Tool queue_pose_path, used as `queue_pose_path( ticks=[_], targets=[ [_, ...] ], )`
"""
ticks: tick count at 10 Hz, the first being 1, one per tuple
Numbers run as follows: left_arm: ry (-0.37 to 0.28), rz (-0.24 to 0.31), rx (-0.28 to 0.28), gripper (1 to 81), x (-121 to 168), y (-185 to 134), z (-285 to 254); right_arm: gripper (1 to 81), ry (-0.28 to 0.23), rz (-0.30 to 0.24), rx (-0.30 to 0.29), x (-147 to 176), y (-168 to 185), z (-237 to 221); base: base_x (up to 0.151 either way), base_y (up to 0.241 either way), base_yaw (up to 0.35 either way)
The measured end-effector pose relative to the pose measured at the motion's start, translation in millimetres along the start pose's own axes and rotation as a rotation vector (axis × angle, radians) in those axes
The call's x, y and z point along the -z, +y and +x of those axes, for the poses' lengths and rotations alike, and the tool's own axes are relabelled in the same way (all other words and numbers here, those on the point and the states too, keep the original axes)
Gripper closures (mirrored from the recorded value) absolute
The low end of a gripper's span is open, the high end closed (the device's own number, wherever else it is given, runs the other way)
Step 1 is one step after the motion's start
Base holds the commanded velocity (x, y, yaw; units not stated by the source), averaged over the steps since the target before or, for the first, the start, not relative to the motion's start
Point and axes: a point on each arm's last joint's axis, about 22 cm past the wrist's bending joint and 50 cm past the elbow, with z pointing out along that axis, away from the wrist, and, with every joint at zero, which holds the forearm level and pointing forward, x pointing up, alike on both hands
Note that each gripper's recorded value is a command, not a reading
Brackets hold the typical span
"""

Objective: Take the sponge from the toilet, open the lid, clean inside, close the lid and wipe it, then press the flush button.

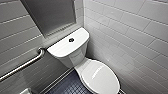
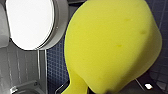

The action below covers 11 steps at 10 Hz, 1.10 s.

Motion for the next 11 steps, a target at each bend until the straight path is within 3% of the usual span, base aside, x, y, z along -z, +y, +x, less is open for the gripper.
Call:
queue_pose_path(
  ticks=[2, 4, 8, 11],
  targets=[
    [0.002, 0.001, 0.0, 1.0, 0, 0, 1, 81.1, -0.03, 0.029, 0.045, 11, -36, 12, 0.0, 0.0, 0.0],
    [0.004, 0.001, -0.001, 1.0, 0, 0, 2, 81.1, -0.044, 0.103, 0.11, -8, -90, 37, 0.0, 0.0, 0.0],
    [0.008, 0.002, -0.001, 1.0, 0, -1, 3, 81.1, -0.03, 0.182, 0.286, -39, -183, 113, 0.0, 0.0, 0.0],
    [0.036, 0.01, -0.004, 1.0, 1, -3, 12, 81.1, -0.107, 0.228, 0.385, -89, -251, 125, 0.0, 0.0, 0.0]
  ],
)
